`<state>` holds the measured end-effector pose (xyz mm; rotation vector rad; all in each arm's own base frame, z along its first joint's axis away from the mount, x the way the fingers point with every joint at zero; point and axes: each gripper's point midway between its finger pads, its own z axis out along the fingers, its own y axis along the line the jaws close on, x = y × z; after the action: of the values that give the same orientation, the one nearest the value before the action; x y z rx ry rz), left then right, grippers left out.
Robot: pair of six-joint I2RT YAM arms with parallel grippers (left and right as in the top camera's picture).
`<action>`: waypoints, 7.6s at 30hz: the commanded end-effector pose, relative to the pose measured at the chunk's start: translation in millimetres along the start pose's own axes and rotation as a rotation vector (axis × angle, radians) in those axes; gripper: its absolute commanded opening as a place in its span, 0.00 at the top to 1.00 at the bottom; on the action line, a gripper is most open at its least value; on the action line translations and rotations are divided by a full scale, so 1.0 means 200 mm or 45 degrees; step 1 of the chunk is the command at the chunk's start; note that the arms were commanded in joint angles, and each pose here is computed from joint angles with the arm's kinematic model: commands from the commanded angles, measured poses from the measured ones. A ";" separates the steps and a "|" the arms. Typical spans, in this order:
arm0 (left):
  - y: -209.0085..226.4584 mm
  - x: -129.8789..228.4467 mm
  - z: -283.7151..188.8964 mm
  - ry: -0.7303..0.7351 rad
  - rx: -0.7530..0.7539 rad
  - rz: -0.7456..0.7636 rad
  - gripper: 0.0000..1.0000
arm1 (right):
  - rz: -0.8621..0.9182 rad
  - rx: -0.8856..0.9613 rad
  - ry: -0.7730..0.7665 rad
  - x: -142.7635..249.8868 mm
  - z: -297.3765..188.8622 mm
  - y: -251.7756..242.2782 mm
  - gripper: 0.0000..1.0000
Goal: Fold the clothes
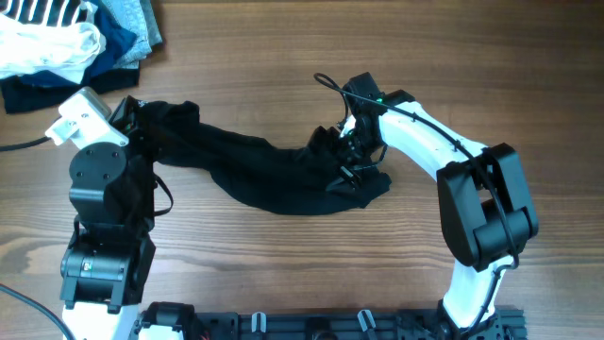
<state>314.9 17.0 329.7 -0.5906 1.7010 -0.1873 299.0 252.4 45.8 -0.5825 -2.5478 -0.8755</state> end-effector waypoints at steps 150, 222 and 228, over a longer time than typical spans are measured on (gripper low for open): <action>-0.53 -0.48 -0.44 -0.231 0.570 0.144 0.96 | -0.340 0.060 -1.366 -0.06 -1.65 0.13 0.96; 0.00 0.65 0.41 1.105 -0.260 0.453 0.00 | -0.191 0.383 -1.187 -0.35 -1.58 -0.03 0.00; 0.14 0.93 0.25 1.437 -0.358 0.415 0.00 | -0.222 0.440 -1.136 -0.33 -1.56 -0.07 0.00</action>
<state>355.3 -27.0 176.1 -0.3502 2.7913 0.0565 416.5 21.4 235.7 -0.8397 -3.4713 -0.1673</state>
